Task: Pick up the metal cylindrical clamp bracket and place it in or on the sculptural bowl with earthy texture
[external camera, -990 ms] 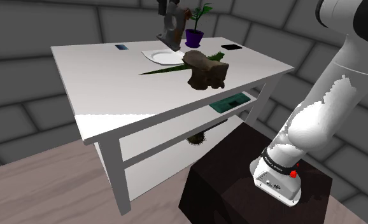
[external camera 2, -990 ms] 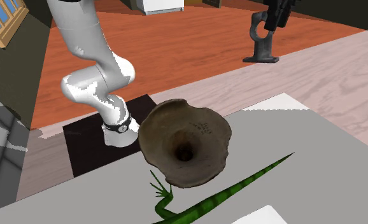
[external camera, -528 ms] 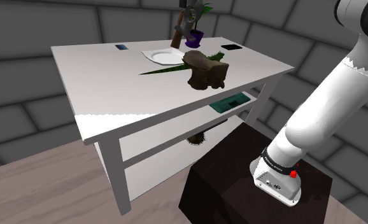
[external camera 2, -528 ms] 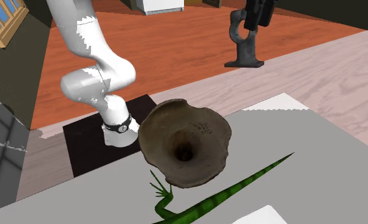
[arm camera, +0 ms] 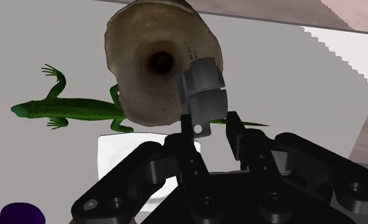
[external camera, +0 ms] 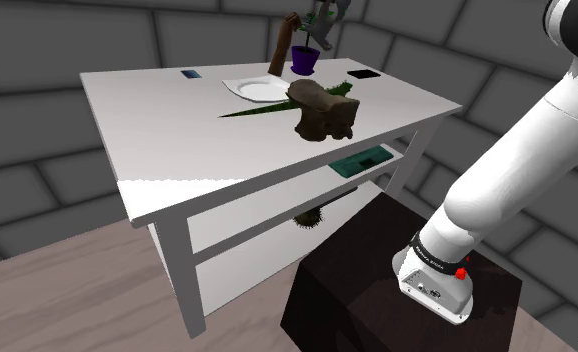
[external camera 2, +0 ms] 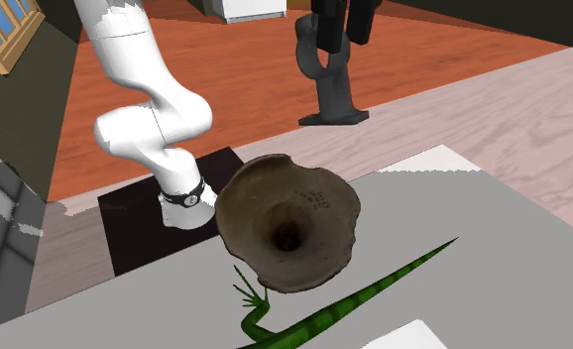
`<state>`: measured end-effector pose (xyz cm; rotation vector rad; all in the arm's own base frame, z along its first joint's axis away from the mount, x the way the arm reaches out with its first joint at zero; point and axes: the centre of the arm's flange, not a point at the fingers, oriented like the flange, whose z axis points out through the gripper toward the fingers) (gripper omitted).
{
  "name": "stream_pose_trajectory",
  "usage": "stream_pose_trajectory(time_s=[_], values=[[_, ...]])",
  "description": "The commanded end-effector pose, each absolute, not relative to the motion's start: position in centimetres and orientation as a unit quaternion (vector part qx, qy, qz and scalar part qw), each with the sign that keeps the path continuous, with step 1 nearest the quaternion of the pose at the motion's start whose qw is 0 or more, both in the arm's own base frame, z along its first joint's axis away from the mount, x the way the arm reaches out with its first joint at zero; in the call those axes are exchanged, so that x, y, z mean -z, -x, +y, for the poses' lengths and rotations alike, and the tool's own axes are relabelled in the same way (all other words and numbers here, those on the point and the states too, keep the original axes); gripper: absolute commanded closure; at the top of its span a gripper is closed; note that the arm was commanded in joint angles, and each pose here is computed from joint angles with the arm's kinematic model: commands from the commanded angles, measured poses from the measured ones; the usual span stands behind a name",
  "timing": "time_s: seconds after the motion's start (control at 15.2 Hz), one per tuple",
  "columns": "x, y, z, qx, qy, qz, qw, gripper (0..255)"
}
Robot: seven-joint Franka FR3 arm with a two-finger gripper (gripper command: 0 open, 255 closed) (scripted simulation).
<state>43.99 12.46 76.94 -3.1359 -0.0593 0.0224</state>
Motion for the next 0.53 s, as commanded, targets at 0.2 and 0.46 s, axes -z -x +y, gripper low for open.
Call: stream_pose_trajectory(time_s=[0.2, 0.46], values=[[-76.2, -44.4, 9.2, -0.007, 1.0, -0.02, 0.003, 255], [-74.1, -44.4, 9.2, -0.007, 1.0, -0.02, 0.003, 255]])
